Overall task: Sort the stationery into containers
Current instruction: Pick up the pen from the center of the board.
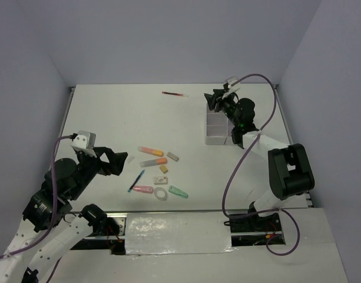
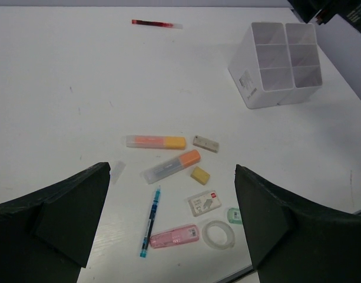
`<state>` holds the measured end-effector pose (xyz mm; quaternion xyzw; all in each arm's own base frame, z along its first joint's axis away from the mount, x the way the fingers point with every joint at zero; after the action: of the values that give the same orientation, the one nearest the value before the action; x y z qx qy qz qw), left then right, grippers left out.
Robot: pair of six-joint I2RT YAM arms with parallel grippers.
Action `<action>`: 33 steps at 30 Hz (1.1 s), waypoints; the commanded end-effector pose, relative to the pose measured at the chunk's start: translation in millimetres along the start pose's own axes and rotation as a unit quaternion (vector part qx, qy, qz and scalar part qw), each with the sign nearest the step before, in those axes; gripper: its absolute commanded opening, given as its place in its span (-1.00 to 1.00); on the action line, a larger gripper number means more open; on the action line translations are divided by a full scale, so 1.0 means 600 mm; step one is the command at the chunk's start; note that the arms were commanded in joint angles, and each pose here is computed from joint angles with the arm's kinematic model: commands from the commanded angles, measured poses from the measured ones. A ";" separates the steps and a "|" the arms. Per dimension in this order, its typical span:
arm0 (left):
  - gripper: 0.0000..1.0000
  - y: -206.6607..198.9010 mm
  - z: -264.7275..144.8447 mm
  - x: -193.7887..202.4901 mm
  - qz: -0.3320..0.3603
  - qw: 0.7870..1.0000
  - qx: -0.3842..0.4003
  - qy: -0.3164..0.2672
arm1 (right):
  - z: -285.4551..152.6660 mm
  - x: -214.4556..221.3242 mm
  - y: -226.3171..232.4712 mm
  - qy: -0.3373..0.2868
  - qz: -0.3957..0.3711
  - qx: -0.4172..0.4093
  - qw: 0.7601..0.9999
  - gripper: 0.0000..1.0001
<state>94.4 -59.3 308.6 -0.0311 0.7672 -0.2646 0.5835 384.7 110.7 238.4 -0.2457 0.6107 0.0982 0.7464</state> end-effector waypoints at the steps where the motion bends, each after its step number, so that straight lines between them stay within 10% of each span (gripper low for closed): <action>1: 0.99 0.004 0.014 -0.009 -0.004 0.999 -0.032 -0.011 | 0.008 -0.058 -0.003 -0.026 0.012 -0.010 1.000 0.12; 7: 0.99 0.022 0.041 -0.011 -0.019 0.995 -0.101 -0.003 | 0.038 -0.077 0.000 0.017 0.040 -0.028 0.999 0.34; 11: 0.99 0.036 0.066 -0.008 -0.040 0.988 -0.150 0.016 | 0.097 -0.099 -0.010 0.100 0.042 -0.073 0.991 0.99; 17: 0.99 0.029 0.102 -0.024 -0.075 0.987 -0.139 0.033 | 0.192 -0.104 -0.034 0.216 0.052 -0.079 0.972 0.99; 19: 0.99 0.025 0.111 -0.032 -0.088 0.986 -0.140 0.029 | 0.255 0.004 -0.029 0.301 0.069 -0.097 0.946 0.99; 33: 0.99 0.002 0.236 -0.040 -0.173 0.978 -0.110 0.043 | 0.326 -0.043 -0.014 0.118 0.035 -0.123 0.985 0.99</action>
<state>205.1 -86.6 299.4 -0.1969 0.8153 -0.2346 0.4914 551.3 188.0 172.3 -0.2924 0.8017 0.1678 0.4936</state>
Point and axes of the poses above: each gripper's point midway between its finger pads, its own z axis out along the fingers, its own y axis along the line the jaws close on, x = y × z, the point moved 10 cm from there along -z, back along the fingers, and after that the axes turned 12 degrees about -z, right-handed, at the moved point
